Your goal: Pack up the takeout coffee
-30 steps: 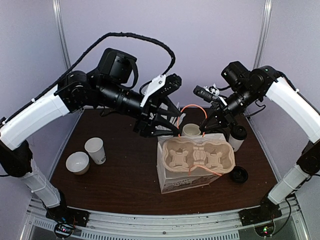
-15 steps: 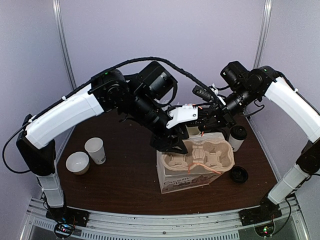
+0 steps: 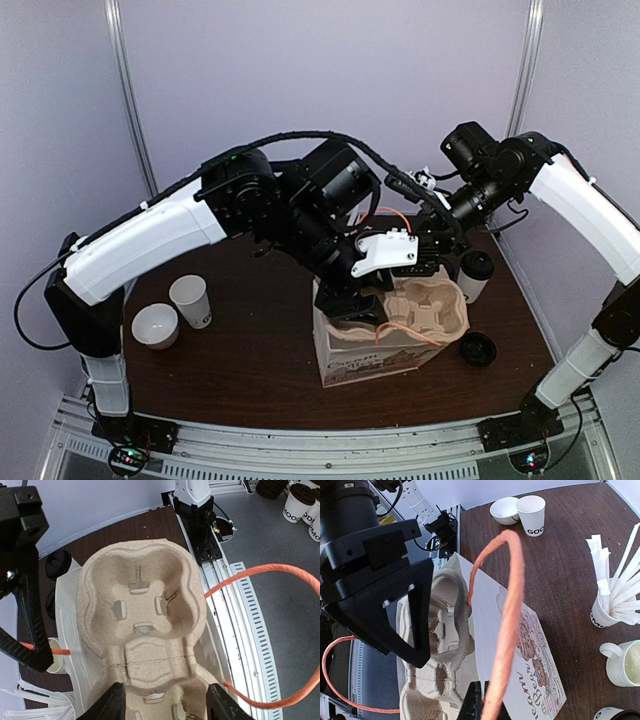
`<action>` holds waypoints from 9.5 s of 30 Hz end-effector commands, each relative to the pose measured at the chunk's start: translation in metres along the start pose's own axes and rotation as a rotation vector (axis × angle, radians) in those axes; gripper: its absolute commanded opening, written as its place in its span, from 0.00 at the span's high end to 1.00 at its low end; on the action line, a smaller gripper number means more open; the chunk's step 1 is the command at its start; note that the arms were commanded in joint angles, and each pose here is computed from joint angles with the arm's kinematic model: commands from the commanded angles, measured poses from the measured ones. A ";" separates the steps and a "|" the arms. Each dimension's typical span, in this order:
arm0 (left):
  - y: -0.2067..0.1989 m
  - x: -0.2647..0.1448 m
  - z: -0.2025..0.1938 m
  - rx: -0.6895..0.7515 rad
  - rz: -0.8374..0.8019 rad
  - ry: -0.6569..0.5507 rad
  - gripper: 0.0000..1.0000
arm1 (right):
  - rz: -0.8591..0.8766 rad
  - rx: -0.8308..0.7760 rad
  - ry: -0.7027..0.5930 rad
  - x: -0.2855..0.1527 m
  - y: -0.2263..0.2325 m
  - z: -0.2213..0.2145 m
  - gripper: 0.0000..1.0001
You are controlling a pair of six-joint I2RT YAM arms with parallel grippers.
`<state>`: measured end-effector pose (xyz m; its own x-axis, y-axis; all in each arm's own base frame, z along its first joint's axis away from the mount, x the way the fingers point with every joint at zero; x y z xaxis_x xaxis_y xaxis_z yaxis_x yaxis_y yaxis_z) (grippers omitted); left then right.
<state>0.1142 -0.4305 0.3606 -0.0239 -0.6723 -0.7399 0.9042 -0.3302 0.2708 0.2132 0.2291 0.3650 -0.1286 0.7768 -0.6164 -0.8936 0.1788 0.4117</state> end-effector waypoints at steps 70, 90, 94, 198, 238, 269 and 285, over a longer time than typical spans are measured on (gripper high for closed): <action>0.011 0.012 0.037 0.052 0.308 -0.184 0.75 | -0.004 0.003 -0.006 0.002 -0.002 0.003 1.00; 0.013 0.014 -0.005 -0.128 0.386 -0.249 0.77 | -0.006 0.001 -0.014 -0.002 0.003 0.003 1.00; 0.009 0.010 -0.008 -0.154 0.389 -0.259 0.78 | -0.014 0.008 -0.011 0.000 0.000 0.003 1.00; -0.003 -0.025 -0.097 -0.619 0.362 -0.112 0.86 | 0.002 0.124 0.038 0.011 -0.010 -0.009 0.43; -0.011 -0.036 -0.109 -0.666 0.419 -0.111 0.89 | -0.290 0.224 0.092 0.034 -0.041 0.005 0.52; -0.015 -0.001 -0.129 -0.684 0.324 0.127 0.93 | -0.313 0.137 0.030 0.008 -0.015 0.003 0.55; -0.025 -0.019 -0.133 -0.733 0.337 0.108 0.95 | -0.086 0.126 0.078 0.037 0.000 0.009 0.45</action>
<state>0.1511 -0.3325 0.2927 0.3053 -0.6124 -0.7292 0.9160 0.3980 0.0493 0.2162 0.2504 0.3514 -0.0207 0.7060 -0.7079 -0.8417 0.3698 0.3933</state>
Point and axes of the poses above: each gripper's point midway between its finger pads, its own x axis out along the fingers, its own y axis along the line the jaws close on, z = x × y, the point moved 7 cm from there along -x, back along the fingers, and after that the axes turned 9 degrees about x, right-handed, at the moved point
